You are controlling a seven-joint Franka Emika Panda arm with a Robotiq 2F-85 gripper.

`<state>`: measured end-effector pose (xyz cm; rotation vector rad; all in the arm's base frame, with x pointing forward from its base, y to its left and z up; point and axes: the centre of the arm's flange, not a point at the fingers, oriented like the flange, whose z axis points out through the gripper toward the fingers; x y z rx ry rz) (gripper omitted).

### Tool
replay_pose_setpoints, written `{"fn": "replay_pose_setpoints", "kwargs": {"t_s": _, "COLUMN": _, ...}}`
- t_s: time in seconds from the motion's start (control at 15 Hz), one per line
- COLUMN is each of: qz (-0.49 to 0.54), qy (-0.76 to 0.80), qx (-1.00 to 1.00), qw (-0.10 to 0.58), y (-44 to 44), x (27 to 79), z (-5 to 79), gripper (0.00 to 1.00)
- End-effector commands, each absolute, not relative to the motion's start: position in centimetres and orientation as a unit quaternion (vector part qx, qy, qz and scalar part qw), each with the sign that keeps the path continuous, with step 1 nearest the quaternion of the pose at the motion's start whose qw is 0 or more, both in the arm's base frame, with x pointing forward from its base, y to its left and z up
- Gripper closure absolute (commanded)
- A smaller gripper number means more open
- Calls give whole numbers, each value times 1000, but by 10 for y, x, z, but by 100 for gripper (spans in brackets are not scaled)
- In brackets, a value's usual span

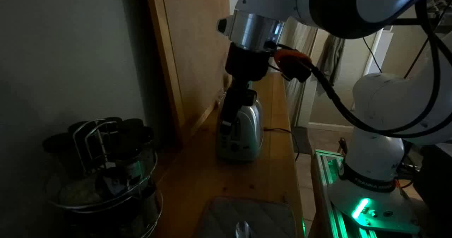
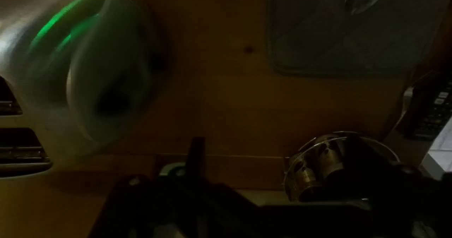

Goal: Push the lever of the toaster down

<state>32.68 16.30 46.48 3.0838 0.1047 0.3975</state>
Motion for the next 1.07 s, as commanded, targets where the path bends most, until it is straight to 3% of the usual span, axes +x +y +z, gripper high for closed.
{"fn": "replay_pose_setpoints", "kwargs": {"t_s": 0.0, "qz": 128, "qy": 34, "qx": 991, "qw": 15, "y": 163, "x": 327, "z": 465, "gripper": 0}}
{"fn": "replay_pose_setpoints", "kwargs": {"t_s": 0.33, "qz": 128, "qy": 34, "qx": 991, "qw": 15, "y": 163, "x": 327, "z": 465, "gripper": 0}}
{"fn": "replay_pose_setpoints", "kwargs": {"t_s": 0.47, "qz": 70, "qy": 46, "qx": 996, "qw": 21, "y": 143, "x": 330, "z": 466, "gripper": 0}}
{"fn": "replay_pose_setpoints", "kwargs": {"t_s": 1.0, "qz": 18, "qy": 246, "qx": 967, "qw": 67, "y": 107, "x": 361, "z": 471, "gripper": 0}}
